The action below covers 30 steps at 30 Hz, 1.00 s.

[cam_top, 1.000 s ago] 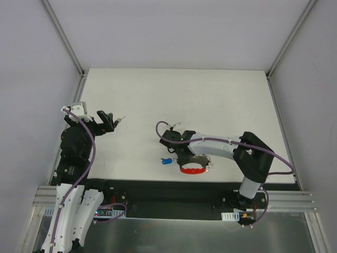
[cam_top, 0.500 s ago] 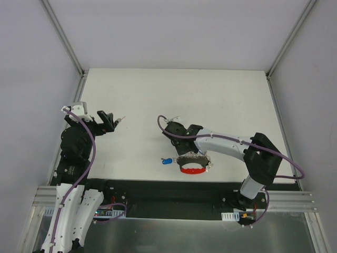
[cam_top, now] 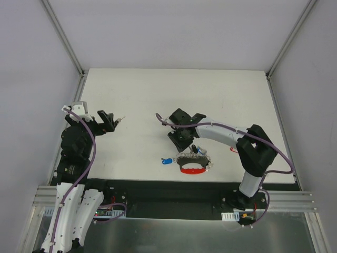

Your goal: Put the keys on the keyring

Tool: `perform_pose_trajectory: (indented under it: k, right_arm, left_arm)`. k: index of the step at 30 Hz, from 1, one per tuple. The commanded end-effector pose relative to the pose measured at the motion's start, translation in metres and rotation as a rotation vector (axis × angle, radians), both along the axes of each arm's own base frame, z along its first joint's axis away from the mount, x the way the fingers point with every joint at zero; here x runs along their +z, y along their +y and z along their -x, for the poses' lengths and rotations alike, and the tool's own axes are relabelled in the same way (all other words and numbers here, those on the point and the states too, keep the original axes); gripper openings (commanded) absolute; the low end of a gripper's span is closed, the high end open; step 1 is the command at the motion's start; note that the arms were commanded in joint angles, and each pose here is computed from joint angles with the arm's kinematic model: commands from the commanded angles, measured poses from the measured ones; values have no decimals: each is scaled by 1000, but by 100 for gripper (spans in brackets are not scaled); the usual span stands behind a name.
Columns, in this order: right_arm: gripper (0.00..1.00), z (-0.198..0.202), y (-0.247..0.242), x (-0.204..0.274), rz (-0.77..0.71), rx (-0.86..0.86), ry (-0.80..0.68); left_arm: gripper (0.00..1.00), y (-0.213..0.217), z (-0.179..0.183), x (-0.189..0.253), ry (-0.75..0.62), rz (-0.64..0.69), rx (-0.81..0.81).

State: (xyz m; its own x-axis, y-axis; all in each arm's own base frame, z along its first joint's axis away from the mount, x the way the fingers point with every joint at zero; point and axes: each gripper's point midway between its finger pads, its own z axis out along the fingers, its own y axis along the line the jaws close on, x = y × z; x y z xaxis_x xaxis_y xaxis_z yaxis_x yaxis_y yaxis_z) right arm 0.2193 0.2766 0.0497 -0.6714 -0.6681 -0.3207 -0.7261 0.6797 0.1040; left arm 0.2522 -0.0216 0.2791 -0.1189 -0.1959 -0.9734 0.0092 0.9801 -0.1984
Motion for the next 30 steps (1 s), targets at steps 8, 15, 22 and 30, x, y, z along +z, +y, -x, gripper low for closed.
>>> perform_pose_trajectory:
  k: [8,15,22,30]
  right_arm:
    - [29,3,13,-8,-36,157,109]
    - [29,13,8,-13,-29,189,165]
    - [24,18,9,-10,-53,205,190]
    - [20,22,10,-17,-58,215,225]
  left_arm:
    - [99,-8,-6,-1,0,-12,-47]
    - [99,-10,-6,-2,4,-10,-54]
    - [99,-10,-7,-4,10,-10,-57]
    - [99,-11,-8,-5,16,-12,-59]
